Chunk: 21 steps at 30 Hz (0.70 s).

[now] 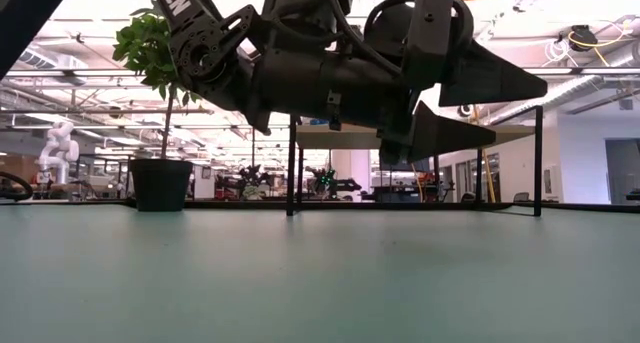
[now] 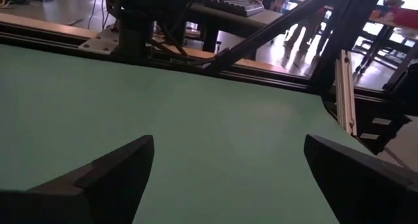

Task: Pick and place medicine bottles onto shelf by color
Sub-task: Put the big orange pill bottle on the shelf

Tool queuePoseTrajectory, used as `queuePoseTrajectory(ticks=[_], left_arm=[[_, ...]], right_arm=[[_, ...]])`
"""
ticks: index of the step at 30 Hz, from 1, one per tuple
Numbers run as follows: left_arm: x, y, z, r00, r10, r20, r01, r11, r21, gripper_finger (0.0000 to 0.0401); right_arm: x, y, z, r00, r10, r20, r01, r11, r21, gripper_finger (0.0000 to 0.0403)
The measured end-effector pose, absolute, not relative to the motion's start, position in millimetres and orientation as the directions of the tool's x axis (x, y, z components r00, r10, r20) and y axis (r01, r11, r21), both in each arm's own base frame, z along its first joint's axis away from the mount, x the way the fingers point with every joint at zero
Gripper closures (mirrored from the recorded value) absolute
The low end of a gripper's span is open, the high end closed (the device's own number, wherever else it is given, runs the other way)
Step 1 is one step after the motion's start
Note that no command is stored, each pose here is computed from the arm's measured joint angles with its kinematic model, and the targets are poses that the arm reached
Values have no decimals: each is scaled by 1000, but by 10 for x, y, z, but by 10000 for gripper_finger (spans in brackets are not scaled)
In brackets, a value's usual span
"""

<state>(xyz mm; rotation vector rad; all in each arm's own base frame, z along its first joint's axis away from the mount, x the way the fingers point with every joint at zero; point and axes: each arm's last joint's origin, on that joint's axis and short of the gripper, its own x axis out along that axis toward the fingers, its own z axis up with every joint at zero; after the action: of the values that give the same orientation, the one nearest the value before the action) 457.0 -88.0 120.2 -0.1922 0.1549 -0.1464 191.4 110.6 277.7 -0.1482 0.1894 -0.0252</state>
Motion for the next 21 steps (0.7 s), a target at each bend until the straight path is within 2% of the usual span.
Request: queuePoseTrajectory(ticks=[8, 13, 18, 21], left_arm=[[4569, -880, 1196, 977, -154, -145, 118, 966, -231, 4], [4561, -873, 1145, 970, -139, -198, 93, 970, -225, 4], [4529, -739, 995, 932, 119, -342, -190, 964, -184, 4], [4517, -639, 937, 901, 179, -396, -272, 943, -194, 4]], right_arm=[[1934, 1069, 2776, 981, -57, -187, 31, 990, -139, 195], [1961, 1016, 2766, 977, -85, -195, 63, 991, -117, 195], [2043, 838, 2813, 972, -166, -164, 136, 974, -181, 195], [2080, 615, 2907, 954, -259, -153, 232, 957, -174, 195]])
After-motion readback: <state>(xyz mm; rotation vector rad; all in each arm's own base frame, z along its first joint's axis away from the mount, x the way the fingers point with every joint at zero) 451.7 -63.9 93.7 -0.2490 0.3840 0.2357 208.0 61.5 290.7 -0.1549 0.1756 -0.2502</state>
